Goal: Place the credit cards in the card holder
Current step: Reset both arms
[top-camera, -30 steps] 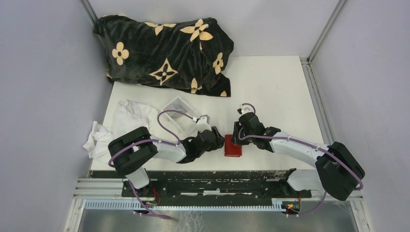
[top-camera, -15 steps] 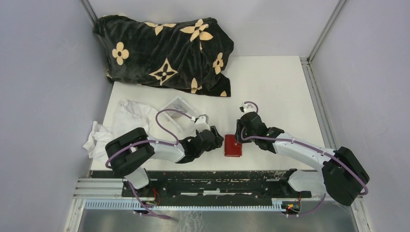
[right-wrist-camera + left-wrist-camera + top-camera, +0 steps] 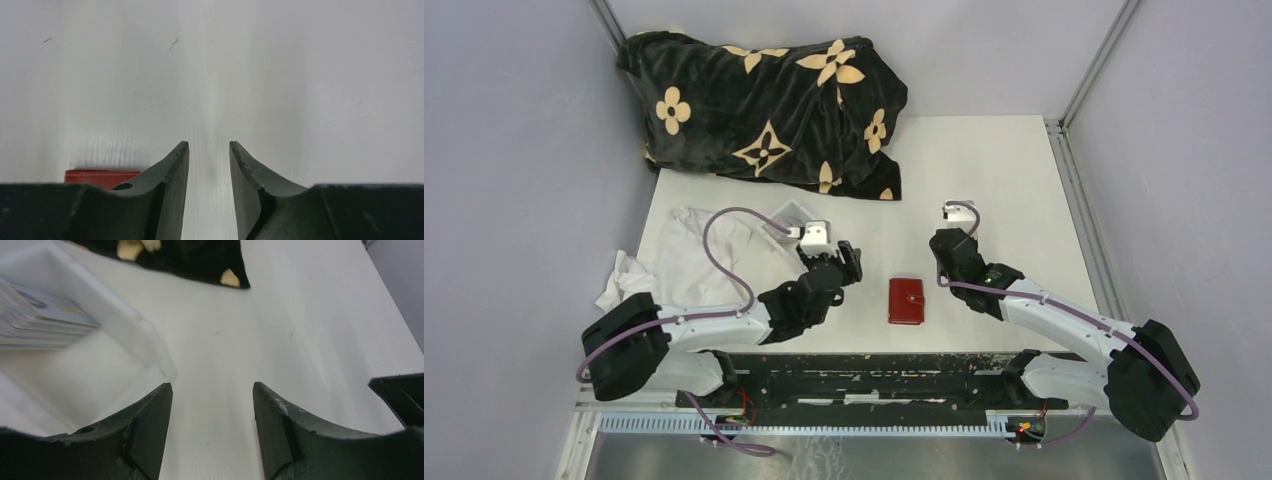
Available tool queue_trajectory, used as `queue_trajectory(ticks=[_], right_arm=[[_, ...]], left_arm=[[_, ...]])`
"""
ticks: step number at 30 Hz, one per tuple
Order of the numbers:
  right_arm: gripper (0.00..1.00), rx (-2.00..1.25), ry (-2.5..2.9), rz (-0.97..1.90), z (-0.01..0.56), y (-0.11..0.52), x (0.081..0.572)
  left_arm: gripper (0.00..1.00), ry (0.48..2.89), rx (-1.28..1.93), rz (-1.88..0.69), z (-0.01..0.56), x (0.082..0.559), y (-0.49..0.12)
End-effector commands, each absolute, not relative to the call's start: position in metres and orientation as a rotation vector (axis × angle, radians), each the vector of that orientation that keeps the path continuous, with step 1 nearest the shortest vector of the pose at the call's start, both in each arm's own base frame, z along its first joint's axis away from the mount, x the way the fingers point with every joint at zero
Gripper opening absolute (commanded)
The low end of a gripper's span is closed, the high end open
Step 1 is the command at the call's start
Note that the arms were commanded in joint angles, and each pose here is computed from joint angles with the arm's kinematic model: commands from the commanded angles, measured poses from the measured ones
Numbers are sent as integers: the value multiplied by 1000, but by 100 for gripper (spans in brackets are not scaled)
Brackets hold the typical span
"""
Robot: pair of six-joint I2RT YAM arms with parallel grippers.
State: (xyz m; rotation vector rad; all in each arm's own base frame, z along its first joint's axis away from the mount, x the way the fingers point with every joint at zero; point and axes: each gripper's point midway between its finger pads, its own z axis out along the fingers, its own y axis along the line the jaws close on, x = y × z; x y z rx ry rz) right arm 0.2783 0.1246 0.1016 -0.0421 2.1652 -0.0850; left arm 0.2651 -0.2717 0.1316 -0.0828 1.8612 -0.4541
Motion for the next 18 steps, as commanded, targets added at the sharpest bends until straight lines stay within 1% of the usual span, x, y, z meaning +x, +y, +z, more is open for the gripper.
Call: queue_trajectory(ticks=[1, 4, 5, 7, 9, 12, 18], right_arm=[[43, 33, 2040, -224, 135, 102, 293], [52, 80, 2021, -250, 136, 96, 293], [57, 97, 2010, -258, 138, 94, 294], [60, 119, 1997, -279, 140, 91, 295], [62, 128, 1996, -286, 140, 91, 297], [64, 145, 2002, -303, 139, 90, 297], [65, 191, 2018, -336, 135, 88, 298]], left_arm=[[68, 1681, -192, -187, 166, 274, -205], [69, 1616, -249, -82, 175, 270, -172], [70, 1599, -256, -39, 177, 269, -163], [71, 1561, -259, 38, 178, 266, -143], [74, 1533, -290, 101, 176, 262, -122], [77, 1528, -330, 117, 168, 262, -101], [77, 1534, -343, 95, 160, 263, -80]])
